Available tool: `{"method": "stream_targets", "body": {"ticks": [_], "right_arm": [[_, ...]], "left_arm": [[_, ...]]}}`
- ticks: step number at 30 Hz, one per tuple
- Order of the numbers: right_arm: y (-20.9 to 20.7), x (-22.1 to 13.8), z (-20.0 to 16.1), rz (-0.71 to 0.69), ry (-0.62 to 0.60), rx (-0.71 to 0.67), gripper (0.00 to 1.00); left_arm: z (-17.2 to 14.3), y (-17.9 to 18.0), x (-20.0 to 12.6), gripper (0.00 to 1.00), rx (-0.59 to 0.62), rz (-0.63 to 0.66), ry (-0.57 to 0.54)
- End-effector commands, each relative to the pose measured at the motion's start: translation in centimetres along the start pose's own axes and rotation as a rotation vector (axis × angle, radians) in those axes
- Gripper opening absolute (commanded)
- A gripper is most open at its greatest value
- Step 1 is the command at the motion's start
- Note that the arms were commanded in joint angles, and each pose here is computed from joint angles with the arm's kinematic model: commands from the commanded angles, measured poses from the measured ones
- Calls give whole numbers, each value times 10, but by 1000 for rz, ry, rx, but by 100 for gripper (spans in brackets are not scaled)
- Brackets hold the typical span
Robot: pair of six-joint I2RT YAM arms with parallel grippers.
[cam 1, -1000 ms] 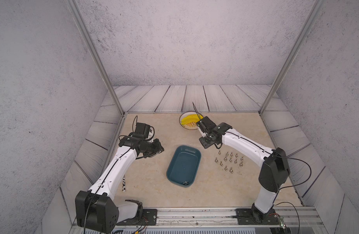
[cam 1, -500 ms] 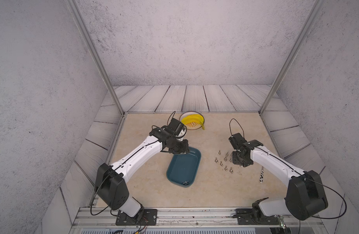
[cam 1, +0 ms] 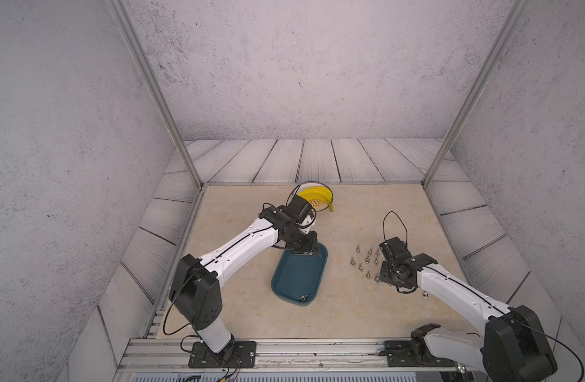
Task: Take out the wing nut from the storage box
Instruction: Place the wing nut at the center of the board.
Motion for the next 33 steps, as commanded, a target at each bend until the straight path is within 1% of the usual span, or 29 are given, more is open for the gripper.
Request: {"method": "stream_targets", "body": {"ticks": [1, 7, 11, 14, 19, 29, 33], "right_arm": [[8, 7, 4, 26, -9, 24, 0], [9, 19, 0, 4, 11, 39, 0], [10, 14, 6, -39, 54, 60, 0], [10, 18, 9, -67, 54, 56, 0], [9, 30, 1, -102, 110, 49, 0], [8, 37, -6, -106, 130, 58, 0], [6, 39, -9, -109, 141, 55, 10]], "left_arm": [[-2, -6, 8, 33, 36, -24, 28], [-8, -8, 14, 33, 59, -20, 57], [-12, -7, 13, 34, 63, -12, 71], [-14, -5, 13, 33, 62, -6, 75], [-16, -3, 11, 34, 56, 4, 77], [-17, -1, 9, 34, 56, 12, 76], [-16, 0, 10, 34, 58, 13, 79]]}}
Point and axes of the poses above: each gripper's point midway between its finger pads, its own x axis out along the fingers, its own y axis along the line the jaws close on, z = x × y, the point moved 3 cm from there along -x, back along the fingers, and after that the axes turned 9 degrees about x, right-handed, at the moved point
